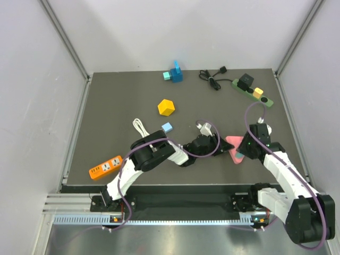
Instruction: Pull the plug off the socket
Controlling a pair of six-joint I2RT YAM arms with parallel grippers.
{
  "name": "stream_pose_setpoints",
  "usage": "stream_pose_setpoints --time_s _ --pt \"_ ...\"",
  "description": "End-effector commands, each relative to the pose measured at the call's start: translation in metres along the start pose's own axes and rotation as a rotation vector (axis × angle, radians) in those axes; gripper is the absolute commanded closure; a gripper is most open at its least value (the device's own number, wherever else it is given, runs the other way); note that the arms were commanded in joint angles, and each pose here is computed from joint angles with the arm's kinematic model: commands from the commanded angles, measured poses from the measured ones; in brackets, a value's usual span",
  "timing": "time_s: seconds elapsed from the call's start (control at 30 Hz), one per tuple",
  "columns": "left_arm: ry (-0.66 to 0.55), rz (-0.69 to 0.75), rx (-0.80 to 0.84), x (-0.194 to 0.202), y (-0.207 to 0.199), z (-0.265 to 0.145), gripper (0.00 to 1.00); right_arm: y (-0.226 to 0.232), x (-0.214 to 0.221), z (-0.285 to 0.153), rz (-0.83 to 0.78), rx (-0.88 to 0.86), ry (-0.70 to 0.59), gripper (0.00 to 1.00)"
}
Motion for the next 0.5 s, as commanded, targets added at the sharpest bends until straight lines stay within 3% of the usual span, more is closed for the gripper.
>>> stream_pose_setpoints --time_s 0.0,0.13,0.3,0.47 --pt "0.063 0.064 -0.188 0.014 0.044 -0.010 1.00 0.010 -0.004 -0.002 0.015 -0.046 -0.060 0.65" --pt "0.075 0.068 -0.204 0.017 0.047 -0.013 1.00 0.017 -0.011 -0.010 0.020 -0.071 -0.082 0.75" --pt "0.081 0.055 -0.211 0.022 0.054 -0.018 1.00 0.032 -0.025 -0.024 0.027 -0.112 -0.110 1.00" --pt "0.094 0.063 -0.214 0.027 0.053 -0.019 1.00 0.040 -0.036 -0.033 0.012 -0.104 -0.128 1.00"
Point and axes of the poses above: each gripper's point midway between its finger pads, its own z axis out along the fingers, its own y axis along the line the jaws close on, x = y × z, the point moved 8 cm from there along -z, back along the fingers, and after that the axes turned 11 degrees about z, right-handed, at the moved point
